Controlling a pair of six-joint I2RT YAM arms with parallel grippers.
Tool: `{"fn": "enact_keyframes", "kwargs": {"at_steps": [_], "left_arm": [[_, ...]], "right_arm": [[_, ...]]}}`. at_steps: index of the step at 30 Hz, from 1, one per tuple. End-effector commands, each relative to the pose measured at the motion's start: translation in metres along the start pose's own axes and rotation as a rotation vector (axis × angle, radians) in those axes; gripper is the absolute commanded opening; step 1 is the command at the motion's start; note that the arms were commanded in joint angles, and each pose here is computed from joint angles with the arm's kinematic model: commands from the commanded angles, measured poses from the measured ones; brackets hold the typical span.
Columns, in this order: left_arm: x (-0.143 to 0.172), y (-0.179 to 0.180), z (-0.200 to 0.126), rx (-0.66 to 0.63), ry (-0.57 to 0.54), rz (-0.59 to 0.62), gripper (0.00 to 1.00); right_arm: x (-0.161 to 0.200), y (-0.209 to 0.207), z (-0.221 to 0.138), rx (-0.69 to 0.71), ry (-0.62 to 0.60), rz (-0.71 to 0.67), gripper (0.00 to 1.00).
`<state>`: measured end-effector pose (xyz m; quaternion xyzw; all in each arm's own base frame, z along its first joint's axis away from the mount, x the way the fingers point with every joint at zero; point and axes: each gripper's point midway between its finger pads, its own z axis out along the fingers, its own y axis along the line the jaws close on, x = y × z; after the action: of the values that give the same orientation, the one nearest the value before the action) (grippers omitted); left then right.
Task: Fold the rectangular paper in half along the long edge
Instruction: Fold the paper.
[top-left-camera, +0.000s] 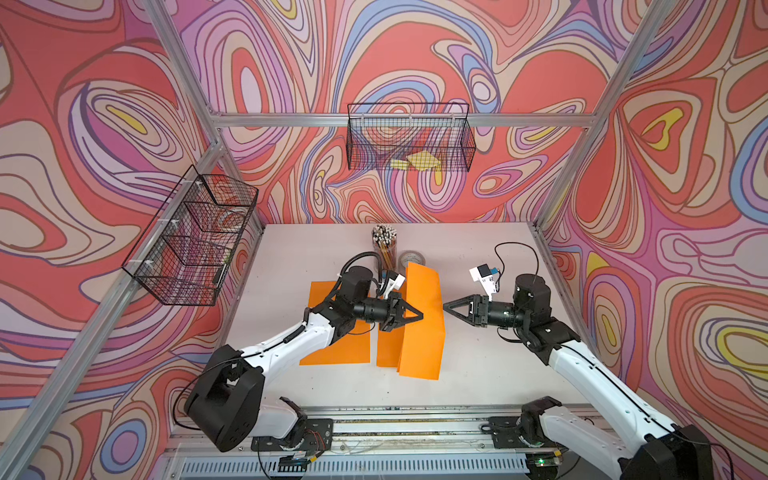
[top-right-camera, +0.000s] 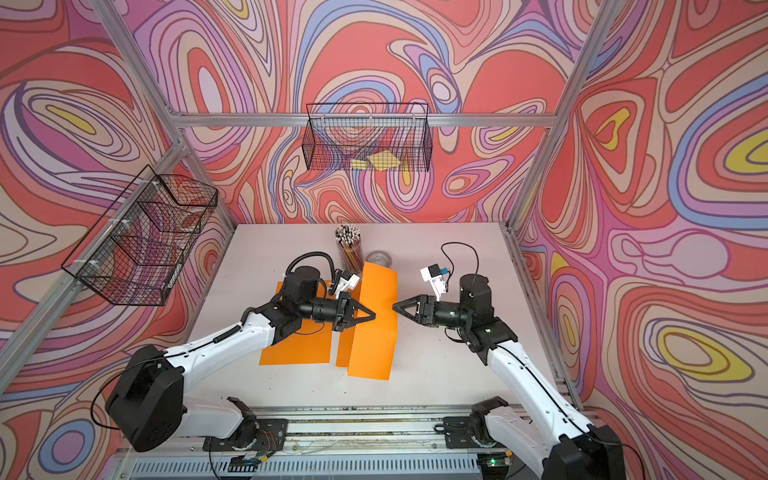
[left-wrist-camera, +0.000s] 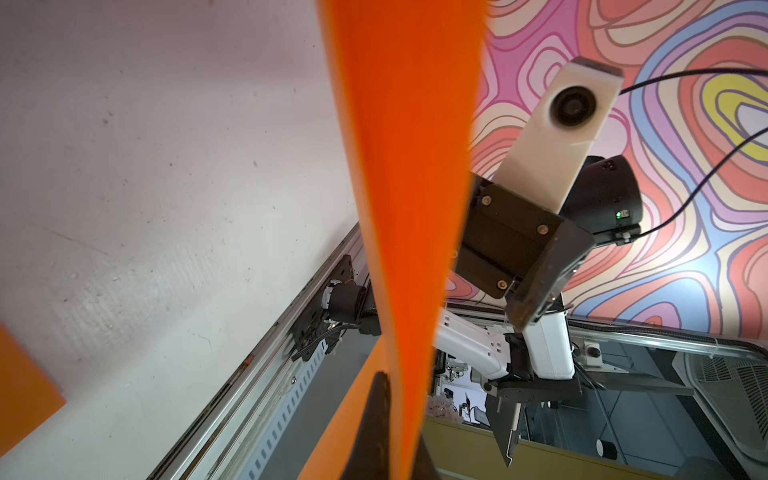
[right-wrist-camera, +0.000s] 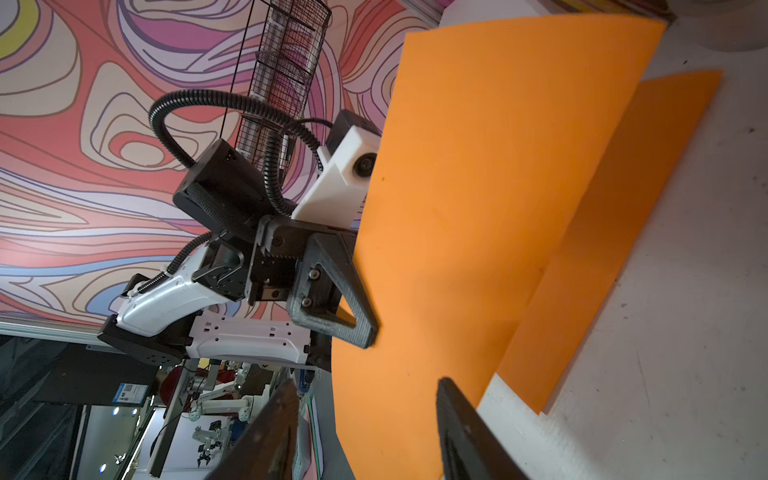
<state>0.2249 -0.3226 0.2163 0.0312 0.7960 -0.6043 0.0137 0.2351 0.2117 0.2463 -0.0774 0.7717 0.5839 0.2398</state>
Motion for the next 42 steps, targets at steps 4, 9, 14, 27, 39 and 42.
{"fn": "enact_keyframes", "kwargs": {"at_steps": [4, 9, 14, 27, 39, 42], "left_arm": [[0.019, -0.018, -0.02, -0.038, 0.007, 0.113, 0.0], [0.027, -0.018, -0.039, -0.177, -0.011, 0.17, 0.0], [0.028, -0.024, -0.042, -0.166, -0.02, 0.178, 0.0], [0.019, -0.005, -0.033, -0.201, -0.028, 0.114, 0.0], [0.022, -0.015, -0.039, -0.193, -0.037, 0.132, 0.0], [0.022, -0.01, -0.037, -0.198, -0.033, 0.121, 0.0]], "right_arm": [[-0.002, 0.005, 0.003, -0.106, -0.053, -0.046, 0.65], [0.003, 0.004, 0.002, -0.224, -0.112, -0.031, 0.83], [0.002, 0.017, -0.002, -0.414, -0.136, -0.004, 0.86], [0.004, 0.05, 0.019, -0.495, -0.067, -0.069, 0.87], [0.014, 0.013, 0.035, -0.427, -0.049, 0.004, 0.82], [0.009, 0.03, 0.031, -0.459, -0.058, -0.043, 0.78]]}}
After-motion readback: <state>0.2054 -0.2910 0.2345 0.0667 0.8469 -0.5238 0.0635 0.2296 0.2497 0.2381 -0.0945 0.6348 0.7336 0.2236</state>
